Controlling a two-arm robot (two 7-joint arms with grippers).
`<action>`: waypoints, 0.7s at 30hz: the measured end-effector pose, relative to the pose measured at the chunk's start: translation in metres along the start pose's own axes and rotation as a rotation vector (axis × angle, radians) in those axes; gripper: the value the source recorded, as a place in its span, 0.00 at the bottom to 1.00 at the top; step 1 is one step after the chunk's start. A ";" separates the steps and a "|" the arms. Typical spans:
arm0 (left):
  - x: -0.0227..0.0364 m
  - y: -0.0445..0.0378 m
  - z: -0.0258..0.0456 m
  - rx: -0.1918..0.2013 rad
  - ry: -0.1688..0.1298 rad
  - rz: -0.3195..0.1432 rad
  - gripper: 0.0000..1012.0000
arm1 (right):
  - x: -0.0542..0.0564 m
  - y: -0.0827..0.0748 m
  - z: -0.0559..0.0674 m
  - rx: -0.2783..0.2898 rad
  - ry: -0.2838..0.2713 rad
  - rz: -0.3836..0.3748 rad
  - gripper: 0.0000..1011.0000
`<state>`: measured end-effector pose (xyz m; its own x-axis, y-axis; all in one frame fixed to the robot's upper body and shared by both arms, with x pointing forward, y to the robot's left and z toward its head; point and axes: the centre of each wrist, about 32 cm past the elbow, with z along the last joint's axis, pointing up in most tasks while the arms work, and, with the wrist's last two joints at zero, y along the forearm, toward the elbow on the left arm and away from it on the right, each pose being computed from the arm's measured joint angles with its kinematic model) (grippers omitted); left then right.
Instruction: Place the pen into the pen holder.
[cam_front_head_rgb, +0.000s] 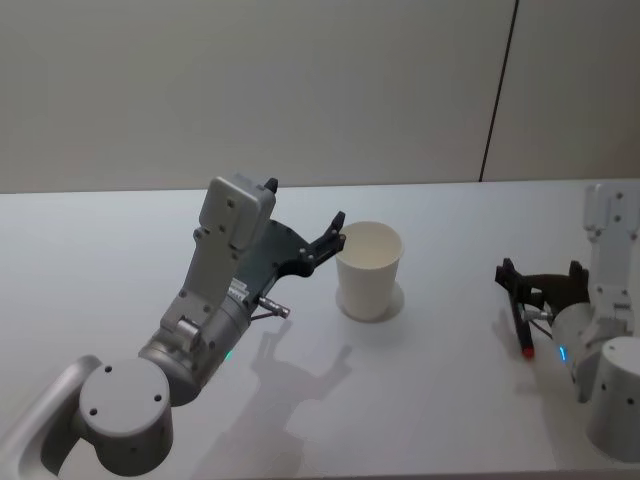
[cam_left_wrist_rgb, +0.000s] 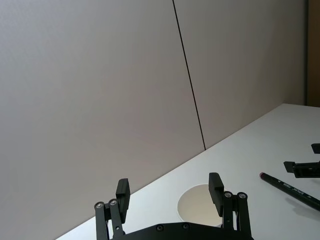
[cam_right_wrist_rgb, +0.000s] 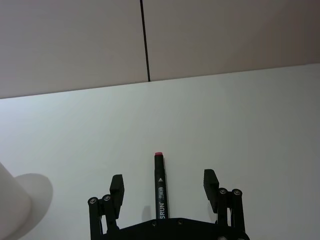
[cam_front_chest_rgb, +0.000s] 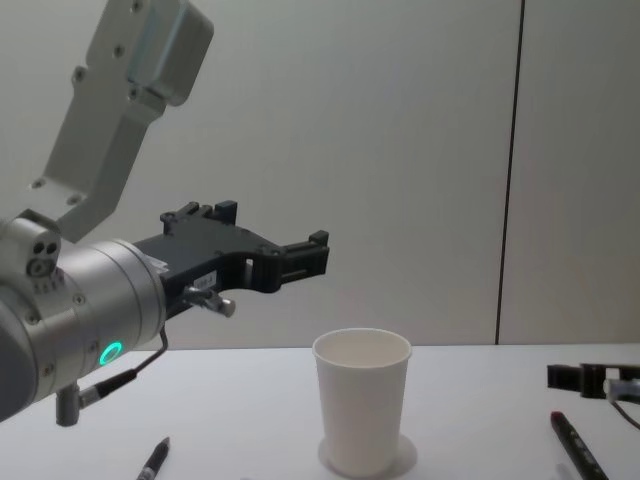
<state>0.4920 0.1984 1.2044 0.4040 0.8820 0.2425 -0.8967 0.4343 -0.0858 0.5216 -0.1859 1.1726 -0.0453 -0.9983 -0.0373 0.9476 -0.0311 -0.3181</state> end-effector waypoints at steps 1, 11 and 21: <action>0.0000 0.0000 0.0000 0.000 0.000 0.000 0.99 | 0.000 0.002 0.000 -0.006 0.001 -0.002 0.99; 0.0000 0.0000 0.0000 0.000 0.000 0.000 0.99 | -0.003 0.022 0.004 -0.057 -0.007 0.000 0.99; 0.0000 0.0000 0.0000 0.000 0.000 0.000 0.99 | -0.006 0.042 0.004 -0.099 -0.025 0.016 0.99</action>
<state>0.4920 0.1984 1.2044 0.4039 0.8821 0.2425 -0.8967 0.4342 -0.0858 0.5635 -0.1816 1.1635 -0.0214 -0.9996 -0.0194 0.9119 -0.0116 -0.4102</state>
